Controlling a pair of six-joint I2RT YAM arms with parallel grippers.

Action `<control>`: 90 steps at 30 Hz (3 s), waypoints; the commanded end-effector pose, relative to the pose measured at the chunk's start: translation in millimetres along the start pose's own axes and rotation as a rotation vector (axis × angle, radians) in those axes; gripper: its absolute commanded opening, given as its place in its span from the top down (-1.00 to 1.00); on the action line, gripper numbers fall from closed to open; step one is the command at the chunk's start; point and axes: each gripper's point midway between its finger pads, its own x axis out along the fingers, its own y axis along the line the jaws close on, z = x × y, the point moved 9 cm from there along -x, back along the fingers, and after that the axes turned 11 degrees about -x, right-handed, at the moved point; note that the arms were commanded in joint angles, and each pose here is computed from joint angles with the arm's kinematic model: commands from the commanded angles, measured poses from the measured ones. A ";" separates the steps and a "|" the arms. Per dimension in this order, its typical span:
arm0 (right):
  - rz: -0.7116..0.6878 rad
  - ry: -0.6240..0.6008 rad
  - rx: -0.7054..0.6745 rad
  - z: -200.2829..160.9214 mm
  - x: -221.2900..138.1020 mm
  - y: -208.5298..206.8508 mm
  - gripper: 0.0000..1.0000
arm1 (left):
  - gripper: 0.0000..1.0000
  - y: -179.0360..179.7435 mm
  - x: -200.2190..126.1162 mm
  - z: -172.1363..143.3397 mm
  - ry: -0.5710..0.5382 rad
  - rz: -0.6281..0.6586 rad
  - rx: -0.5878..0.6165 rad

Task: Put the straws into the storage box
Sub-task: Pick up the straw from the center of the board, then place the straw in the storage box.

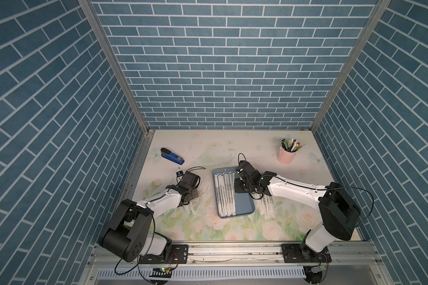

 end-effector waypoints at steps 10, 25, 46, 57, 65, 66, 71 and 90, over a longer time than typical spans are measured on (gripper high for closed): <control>-0.025 -0.030 -0.009 2.5 -9.7 -5.4 0.48 | 1.00 -10.9 -4.7 -2.5 0.023 -0.006 0.040; -0.048 -0.056 0.014 7.7 -19.7 -17.8 0.49 | 1.00 -57.8 -52.2 5.6 -0.052 -0.116 0.037; -0.161 -0.148 0.110 15.9 -61.9 -89.2 0.50 | 1.00 -205.6 -41.4 -116.9 0.109 -0.306 0.159; -0.153 -0.142 0.112 13.3 -59.9 -92.4 0.51 | 1.00 -200.1 -27.5 -126.9 0.123 -0.255 0.175; -0.145 -0.135 0.111 13.1 -58.0 -91.8 0.51 | 0.92 -197.8 -28.2 -125.5 0.118 -0.240 0.173; -0.143 -0.136 0.112 13.3 -58.0 -91.7 0.51 | 0.91 -197.2 -28.8 -124.7 0.115 -0.237 0.172; -0.139 -0.135 0.110 13.7 -57.0 -91.3 0.52 | 0.89 -195.1 -29.8 -123.6 0.109 -0.230 0.171; -0.118 -0.121 0.110 9.6 -51.8 -90.8 0.55 | 0.62 -203.4 -48.0 -109.8 0.067 -0.268 0.169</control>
